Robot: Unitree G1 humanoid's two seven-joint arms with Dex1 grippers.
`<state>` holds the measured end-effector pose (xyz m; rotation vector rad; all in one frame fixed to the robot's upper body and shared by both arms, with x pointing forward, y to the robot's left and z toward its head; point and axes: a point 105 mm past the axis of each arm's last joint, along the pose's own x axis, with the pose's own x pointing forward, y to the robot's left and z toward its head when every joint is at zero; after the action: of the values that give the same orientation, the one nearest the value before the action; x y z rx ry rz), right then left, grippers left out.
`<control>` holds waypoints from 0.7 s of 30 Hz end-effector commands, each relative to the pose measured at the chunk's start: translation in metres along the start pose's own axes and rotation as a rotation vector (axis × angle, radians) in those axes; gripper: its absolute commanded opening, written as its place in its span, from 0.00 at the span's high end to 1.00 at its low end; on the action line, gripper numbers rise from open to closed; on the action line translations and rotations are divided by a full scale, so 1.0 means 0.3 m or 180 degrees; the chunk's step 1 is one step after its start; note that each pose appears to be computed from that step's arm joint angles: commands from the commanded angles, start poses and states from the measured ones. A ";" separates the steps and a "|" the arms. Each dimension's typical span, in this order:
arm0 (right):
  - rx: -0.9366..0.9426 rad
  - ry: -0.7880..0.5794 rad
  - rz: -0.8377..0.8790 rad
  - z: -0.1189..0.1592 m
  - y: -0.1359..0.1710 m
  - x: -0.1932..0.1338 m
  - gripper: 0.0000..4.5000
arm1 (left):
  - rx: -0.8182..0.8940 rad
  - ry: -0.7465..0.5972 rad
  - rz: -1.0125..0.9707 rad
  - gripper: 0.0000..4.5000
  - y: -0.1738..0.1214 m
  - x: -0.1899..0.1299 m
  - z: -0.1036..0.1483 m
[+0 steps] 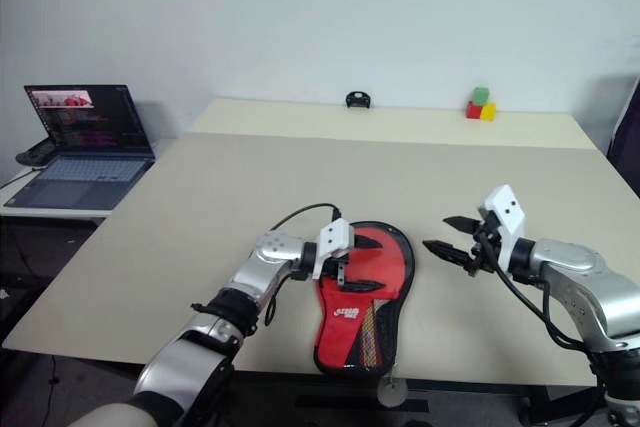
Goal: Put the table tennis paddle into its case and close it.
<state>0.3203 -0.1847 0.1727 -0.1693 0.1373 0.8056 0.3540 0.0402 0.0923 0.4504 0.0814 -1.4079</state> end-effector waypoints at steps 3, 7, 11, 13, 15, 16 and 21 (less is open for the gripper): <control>-0.0169 -0.0323 -0.0343 0.067 -0.107 -0.050 0.18 | -0.0222 -0.0634 0.0531 0.00 0.063 -0.179 0.189; -0.0094 -0.0370 -0.0553 0.060 -0.194 -0.101 0.18 | -0.0398 -0.0689 0.0935 0.00 0.058 -0.253 0.198; -0.0105 -0.0328 -0.0731 0.044 -0.261 -0.116 0.18 | -0.0443 -0.0545 0.1397 0.00 0.050 -0.326 0.164; -0.0101 -0.0325 -0.0849 0.035 -0.292 -0.124 0.18 | -0.0424 -0.0447 0.1625 0.00 0.046 -0.362 0.146; -0.0138 -0.0294 -0.0947 0.028 -0.317 -0.143 0.18 | -0.0350 -0.0251 0.1792 0.00 0.038 -0.386 0.115; -0.0147 -0.0281 -0.0993 0.027 -0.333 -0.157 0.18 | -0.0343 -0.0207 0.1857 0.00 0.041 -0.387 0.108; -0.0176 -0.0229 -0.1059 0.016 -0.343 -0.174 0.18 | -0.0314 -0.0030 0.2102 0.00 0.069 -0.419 0.062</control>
<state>0.3624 -0.2865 0.1802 -0.1688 0.0721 0.4933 0.3470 0.1484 0.1474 0.3059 0.0264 -0.7760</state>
